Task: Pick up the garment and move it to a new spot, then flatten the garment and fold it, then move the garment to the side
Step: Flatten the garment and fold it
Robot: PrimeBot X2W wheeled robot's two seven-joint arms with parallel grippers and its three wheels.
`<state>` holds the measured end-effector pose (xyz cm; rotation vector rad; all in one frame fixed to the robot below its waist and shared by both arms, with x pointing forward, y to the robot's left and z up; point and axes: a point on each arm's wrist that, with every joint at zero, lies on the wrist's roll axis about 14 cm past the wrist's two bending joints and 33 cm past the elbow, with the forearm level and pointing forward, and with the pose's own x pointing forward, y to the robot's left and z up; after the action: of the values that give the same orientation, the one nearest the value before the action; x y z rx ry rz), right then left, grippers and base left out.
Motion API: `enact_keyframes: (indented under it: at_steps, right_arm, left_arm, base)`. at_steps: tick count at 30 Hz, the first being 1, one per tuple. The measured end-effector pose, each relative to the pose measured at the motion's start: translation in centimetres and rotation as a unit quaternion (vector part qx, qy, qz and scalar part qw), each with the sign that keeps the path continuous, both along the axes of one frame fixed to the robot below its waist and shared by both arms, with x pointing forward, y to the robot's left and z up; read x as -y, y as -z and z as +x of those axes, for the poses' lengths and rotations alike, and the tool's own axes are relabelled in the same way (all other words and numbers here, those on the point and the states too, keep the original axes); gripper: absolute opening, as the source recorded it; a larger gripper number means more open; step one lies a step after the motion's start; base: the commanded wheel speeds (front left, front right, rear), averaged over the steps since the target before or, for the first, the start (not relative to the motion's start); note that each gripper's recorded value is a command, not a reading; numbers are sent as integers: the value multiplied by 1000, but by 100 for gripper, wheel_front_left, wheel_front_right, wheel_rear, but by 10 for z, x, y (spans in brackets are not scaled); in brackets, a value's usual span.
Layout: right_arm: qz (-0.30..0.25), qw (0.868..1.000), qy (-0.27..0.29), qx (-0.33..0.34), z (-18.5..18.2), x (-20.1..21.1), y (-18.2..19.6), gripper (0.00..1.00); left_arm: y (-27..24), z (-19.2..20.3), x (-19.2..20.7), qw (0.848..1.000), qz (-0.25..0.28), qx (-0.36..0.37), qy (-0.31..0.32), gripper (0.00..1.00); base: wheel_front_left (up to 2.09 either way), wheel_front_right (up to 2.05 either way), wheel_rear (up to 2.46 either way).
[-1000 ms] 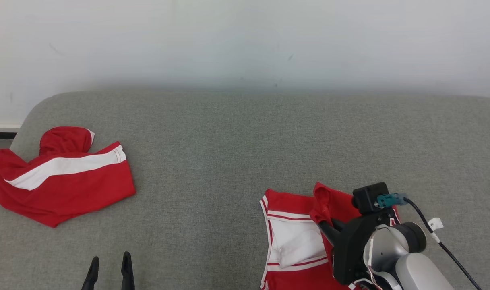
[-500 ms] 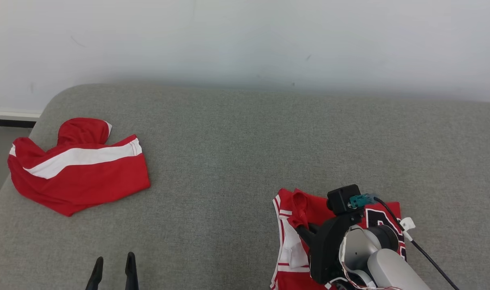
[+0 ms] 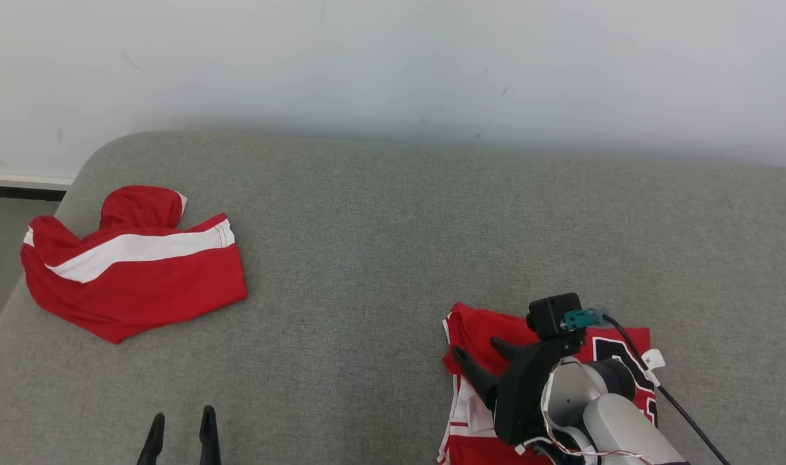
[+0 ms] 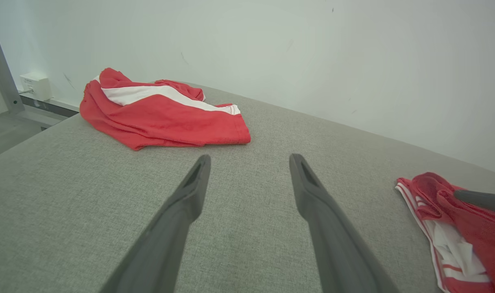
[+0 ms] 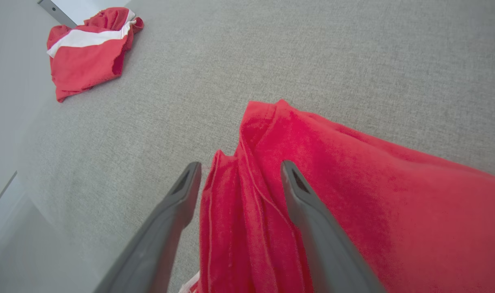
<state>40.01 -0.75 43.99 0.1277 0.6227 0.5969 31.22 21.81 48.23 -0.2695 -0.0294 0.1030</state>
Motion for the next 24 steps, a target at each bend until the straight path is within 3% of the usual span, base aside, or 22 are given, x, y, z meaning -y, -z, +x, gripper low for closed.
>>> enact_keyframes:
  at_steps: [5, 9, 19, 24]
  right_arm:
    - [40, 999, 12, 35, 6, -1, -25, 100]
    - [52, 995, 47, 74, 14, 24, -43, 100]
    - [-9, 981, 164, 108, -5, 119, -25, 100]
    - [-25, 965, 218, 145, -17, 152, -24, 100]
  left_arm:
    - [-1, 0, 0, 1000, 0, 2, 1, 100]
    - [0, -2, 2, 1000, -1, 0, 4, 100]
    - [-3, -7, 7, 1000, -3, 8, 11, 100]
    - [-4, -8, 9, 1000, -4, 10, 15, 100]
  base:
    - [0, 0, 0]
    - [0, 0, 0]
    - [0, 0, 0]
    - [0, 0, 0]
